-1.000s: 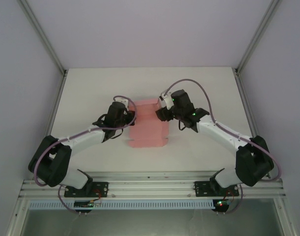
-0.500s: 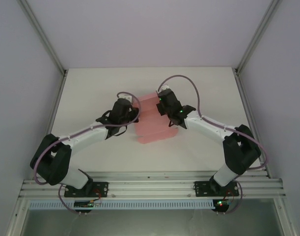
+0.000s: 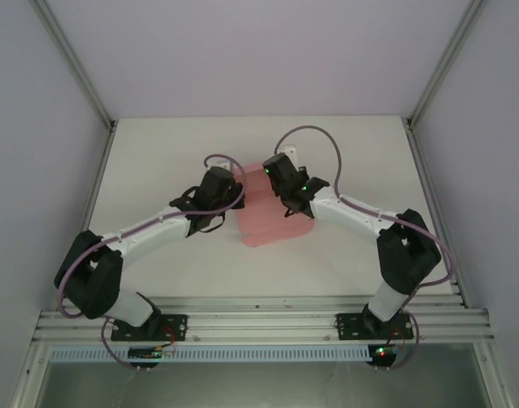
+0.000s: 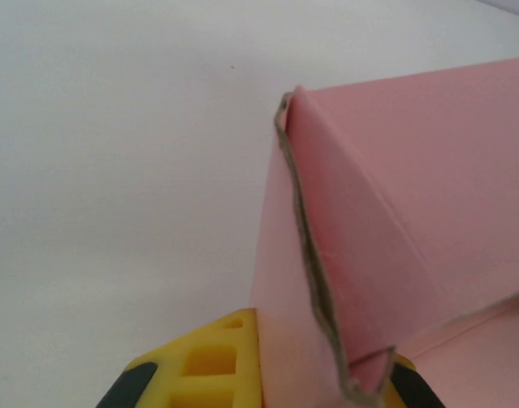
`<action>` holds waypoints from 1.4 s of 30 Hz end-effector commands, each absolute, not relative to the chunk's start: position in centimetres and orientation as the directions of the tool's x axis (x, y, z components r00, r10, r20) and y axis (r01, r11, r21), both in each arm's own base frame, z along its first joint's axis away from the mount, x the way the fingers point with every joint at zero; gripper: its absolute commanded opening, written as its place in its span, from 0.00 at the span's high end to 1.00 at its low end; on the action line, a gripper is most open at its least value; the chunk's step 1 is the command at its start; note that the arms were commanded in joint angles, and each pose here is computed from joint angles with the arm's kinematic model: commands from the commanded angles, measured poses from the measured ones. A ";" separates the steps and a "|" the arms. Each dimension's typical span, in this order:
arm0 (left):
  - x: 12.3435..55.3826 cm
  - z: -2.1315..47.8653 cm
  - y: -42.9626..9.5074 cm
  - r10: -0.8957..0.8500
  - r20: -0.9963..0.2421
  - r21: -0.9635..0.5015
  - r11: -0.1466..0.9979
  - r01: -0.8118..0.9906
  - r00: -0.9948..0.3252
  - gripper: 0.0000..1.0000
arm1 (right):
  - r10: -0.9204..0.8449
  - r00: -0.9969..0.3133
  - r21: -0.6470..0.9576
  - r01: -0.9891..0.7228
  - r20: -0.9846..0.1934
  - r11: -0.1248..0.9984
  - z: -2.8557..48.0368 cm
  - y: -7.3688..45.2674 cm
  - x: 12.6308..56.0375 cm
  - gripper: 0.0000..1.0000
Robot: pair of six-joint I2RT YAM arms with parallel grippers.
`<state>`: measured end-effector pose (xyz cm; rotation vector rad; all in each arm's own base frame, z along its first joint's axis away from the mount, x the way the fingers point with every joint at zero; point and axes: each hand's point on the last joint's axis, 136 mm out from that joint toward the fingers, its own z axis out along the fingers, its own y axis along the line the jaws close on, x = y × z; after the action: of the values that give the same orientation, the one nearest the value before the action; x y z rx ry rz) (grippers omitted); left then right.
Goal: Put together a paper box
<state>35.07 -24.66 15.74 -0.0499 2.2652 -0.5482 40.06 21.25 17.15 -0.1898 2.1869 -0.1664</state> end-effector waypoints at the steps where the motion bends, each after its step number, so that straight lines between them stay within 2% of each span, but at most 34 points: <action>1: 35.8 13.8 -18.6 -0.267 -0.678 -0.288 0.954 -0.086 -0.685 1.00 | -0.186 -0.591 -0.368 0.203 -0.785 0.907 16.9 11.2 39.9 0.94; 3: 36.0 13.9 -19.5 -0.252 -0.674 -0.308 0.950 -0.047 -0.695 1.00 | -0.231 -0.532 -0.306 0.057 -0.815 0.950 17.0 14.3 40.3 0.86; 5: 36.2 14.0 -20.7 -0.234 -0.672 -0.332 0.943 0.003 -0.702 1.00 | -0.245 -0.478 -0.189 -0.163 -0.843 0.968 17.1 18.4 39.7 0.75; 7: 36.4 14.2 -21.7 -0.207 -0.675 -0.344 0.938 0.053 -0.708 1.00 | -0.227 -0.459 -0.019 -0.415 -0.859 0.909 17.3 23.0 37.5 0.47; 9: 36.6 14.5 -22.2 -0.185 -0.679 -0.340 0.937 0.082 -0.711 1.00 | -0.187 -0.417 0.091 -0.562 -0.889 0.822 18.8 25.7 35.6 0.14; 10: 36.7 14.6 -22.6 -0.162 -0.682 -0.334 0.936 0.107 -0.713 1.00 | -0.164 -0.393 0.136 -0.632 -0.905 0.763 19.7 26.9 34.4 0.02; 12: 36.8 14.9 -23.1 -0.106 -0.694 -0.313 0.935 0.166 -0.712 1.00 | -0.126 -0.366 0.167 -0.671 -0.922 0.722 20.9 27.3 33.4 0.01; 14: 37.0 15.2 -23.6 -0.032 -0.699 -0.280 0.932 0.231 -0.714 1.00 | -0.049 -0.398 0.246 -0.655 -0.916 0.715 21.8 27.1 33.0 0.02; 17: 36.7 15.1 -24.0 0.090 -0.649 -0.242 0.917 0.317 -0.755 1.00 | -0.032 -0.451 0.255 -0.559 -0.892 0.789 21.2 24.8 33.2 0.01; 21: 36.1 13.9 -23.1 0.329 -0.555 -0.090 0.889 0.448 -0.764 1.00 | 0.017 -0.535 0.254 -0.371 -0.845 0.893 20.1 20.2 33.2 0.02; 25: 34.8 12.8 -22.6 0.640 -0.412 0.090 0.737 0.670 -0.649 1.00 | 0.101 -0.612 0.255 -0.170 -0.784 0.952 18.1 15.1 32.1 0.01; 30: 34.4 12.7 -22.9 0.907 -0.218 0.298 0.415 0.860 -0.361 1.00 | 0.215 -0.733 0.302 0.014 -0.645 0.953 14.5 10.2 30.3 0.01; 39: 35.8 11.1 -24.1 0.963 0.229 0.361 0.050 0.931 -0.140 1.00 | 0.237 -0.779 0.300 0.066 -0.581 0.952 11.7 8.2 28.8 0.01; 42: 36.5 10.5 -25.2 0.956 0.280 0.376 -0.031 0.926 -0.082 1.00 | 0.232 -0.787 0.284 0.076 -0.571 0.956 11.4 7.7 28.5 0.01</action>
<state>37.16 -26.90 10.47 1.8599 2.2191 0.5342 29.49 8.15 11.82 0.2073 2.4361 0.3315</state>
